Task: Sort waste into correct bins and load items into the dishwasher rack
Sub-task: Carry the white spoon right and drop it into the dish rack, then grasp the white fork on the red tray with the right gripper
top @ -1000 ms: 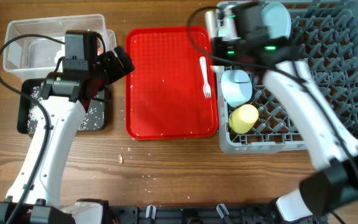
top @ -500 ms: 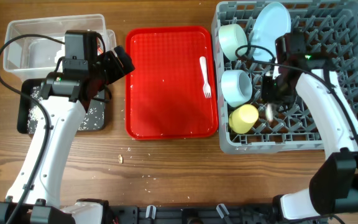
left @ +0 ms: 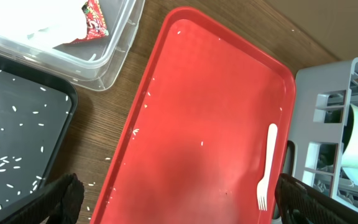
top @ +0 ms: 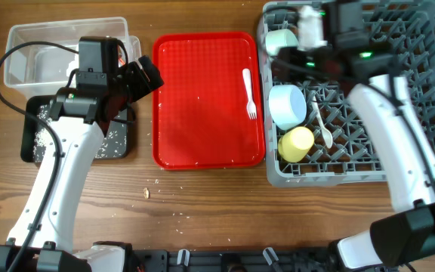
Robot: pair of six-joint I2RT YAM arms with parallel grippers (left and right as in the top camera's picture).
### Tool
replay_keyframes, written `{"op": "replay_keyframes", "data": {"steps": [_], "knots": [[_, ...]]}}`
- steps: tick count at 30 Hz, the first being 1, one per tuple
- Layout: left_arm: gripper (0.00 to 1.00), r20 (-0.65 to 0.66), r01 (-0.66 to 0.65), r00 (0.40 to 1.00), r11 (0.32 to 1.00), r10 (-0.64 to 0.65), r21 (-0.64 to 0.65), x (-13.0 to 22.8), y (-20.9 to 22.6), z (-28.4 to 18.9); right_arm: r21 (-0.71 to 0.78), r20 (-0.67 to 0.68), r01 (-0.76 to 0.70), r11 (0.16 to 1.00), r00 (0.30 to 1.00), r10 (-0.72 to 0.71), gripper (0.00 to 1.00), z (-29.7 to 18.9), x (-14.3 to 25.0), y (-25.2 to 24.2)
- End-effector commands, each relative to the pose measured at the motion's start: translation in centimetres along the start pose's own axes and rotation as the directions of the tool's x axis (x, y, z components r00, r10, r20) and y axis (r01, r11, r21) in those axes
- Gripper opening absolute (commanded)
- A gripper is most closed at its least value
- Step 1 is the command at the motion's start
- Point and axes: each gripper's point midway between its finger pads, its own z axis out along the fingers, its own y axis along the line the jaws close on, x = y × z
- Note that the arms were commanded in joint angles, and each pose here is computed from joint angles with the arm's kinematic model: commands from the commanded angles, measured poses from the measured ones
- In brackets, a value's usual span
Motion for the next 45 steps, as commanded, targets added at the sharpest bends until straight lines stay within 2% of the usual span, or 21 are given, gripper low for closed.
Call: {"op": "replay_keyframes", "data": {"steps": [1,4,9,13,22,27,31,33,34,35,40,42,45], "knots": [[1.0,-0.005,0.0,1.0,1.0,0.0,0.002,-0.1,0.0,0.2,0.018,0.018,-0.056,0.998,0.998,0.056,0.48,2.7,-0.4,4.2],[1.0,-0.005,0.0,1.0,1.0,0.0,0.002,-0.1,0.0,0.2,0.141,-0.051,-0.037,0.989,0.998,0.045,0.48,8.0,0.3,4.4],[1.0,-0.005,0.0,1.0,1.0,0.0,0.002,-0.1,0.0,0.2,0.345,-0.111,-0.065,0.937,0.988,0.11,0.49,14.7,1.9,0.9],[1.0,-0.005,0.0,1.0,1.0,0.0,0.002,-0.1,0.0,0.2,0.383,-0.186,-0.057,0.922,0.973,0.138,0.49,18.3,4.5,-1.0],[1.0,-0.005,0.0,1.0,1.0,0.0,0.002,-0.1,0.0,0.2,0.433,-0.276,-0.047,0.9,0.944,0.182,0.49,21.8,8.1,-3.9],[1.0,-0.005,0.0,1.0,1.0,0.0,0.002,-0.1,0.0,0.2,0.393,-0.336,-0.059,0.918,0.92,0.203,0.47,23.1,10.0,-3.5],[1.0,-0.005,0.0,1.0,1.0,0.0,0.002,-0.1,0.0,0.2,0.345,-0.412,-0.076,0.936,0.883,0.224,0.34,23.0,11.7,-2.5],[1.0,-0.005,0.0,1.0,1.0,0.0,0.002,-0.1,0.0,0.2,0.335,-0.435,-0.075,0.939,0.872,0.225,0.2,22.8,12.2,-2.2],[1.0,-0.005,0.0,1.0,1.0,0.0,0.002,-0.1,0.0,0.2,0.315,-0.449,-0.065,0.947,0.869,0.209,0.07,22.8,12.4,-2.0],[1.0,-0.005,0.0,1.0,1.0,0.0,0.002,-0.1,0.0,0.2,0.307,-0.451,-0.069,0.949,0.867,0.209,0.04,22.8,12.4,-1.8],[1.0,-0.005,0.0,1.0,1.0,0.0,0.002,-0.1,0.0,0.2,0.221,-0.434,-0.045,0.974,0.89,0.14,0.04,20.7,10.1,0.1],[1.0,-0.005,0.0,1.0,1.0,0.0,0.002,-0.1,0.0,0.2,0.174,-0.399,-0.018,0.985,0.913,0.087,0.04,17.7,8.0,1.4],[1.0,-0.005,0.0,1.0,1.0,0.0,0.002,-0.1,0.0,0.2,0.112,-0.336,0.039,0.993,0.942,0.0,0.04,10.2,5.2,3.6]]}}
